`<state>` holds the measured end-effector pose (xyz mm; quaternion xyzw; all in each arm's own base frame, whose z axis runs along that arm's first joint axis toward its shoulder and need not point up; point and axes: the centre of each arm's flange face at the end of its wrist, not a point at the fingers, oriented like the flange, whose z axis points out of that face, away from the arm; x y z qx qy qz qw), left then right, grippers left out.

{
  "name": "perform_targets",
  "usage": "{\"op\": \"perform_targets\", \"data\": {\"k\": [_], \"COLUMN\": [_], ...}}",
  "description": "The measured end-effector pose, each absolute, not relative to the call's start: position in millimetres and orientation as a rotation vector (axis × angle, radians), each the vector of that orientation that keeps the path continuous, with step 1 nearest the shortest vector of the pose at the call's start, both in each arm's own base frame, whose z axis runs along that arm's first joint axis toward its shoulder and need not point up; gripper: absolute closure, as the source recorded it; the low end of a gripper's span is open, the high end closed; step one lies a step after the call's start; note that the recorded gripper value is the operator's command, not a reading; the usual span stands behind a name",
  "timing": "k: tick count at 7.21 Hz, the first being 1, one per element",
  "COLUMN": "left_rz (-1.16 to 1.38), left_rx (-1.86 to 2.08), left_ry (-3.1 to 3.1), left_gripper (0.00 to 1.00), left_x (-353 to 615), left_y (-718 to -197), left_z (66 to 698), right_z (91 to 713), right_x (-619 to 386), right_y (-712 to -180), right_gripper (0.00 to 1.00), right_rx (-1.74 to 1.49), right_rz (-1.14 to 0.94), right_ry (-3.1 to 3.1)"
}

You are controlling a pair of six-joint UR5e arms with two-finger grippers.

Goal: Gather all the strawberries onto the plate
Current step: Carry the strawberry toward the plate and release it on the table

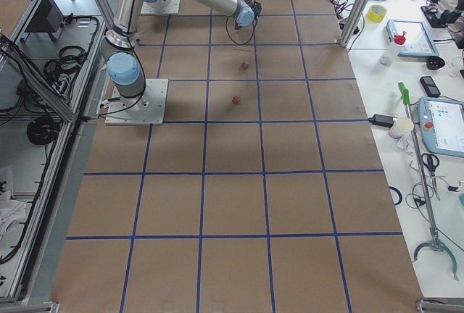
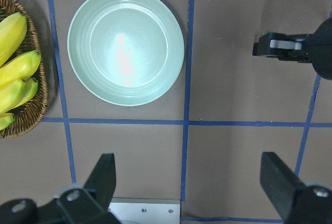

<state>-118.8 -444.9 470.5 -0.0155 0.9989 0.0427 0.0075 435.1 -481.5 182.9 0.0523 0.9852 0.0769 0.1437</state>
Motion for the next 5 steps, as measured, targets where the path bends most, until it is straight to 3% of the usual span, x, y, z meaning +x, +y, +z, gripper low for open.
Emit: {"op": "perform_targets", "data": {"k": [5], "left_rz": [0.141], "left_rx": [-0.053], "left_ry": [3.125], "left_gripper": [0.0], "left_x": [-118], "left_y": [-445], "left_z": [468], "right_z": [216], "right_x": [412], "right_y": [-487], "right_gripper": [0.0], "right_rx": [0.118], "right_rz": [0.069], "right_ry": [2.967]}}
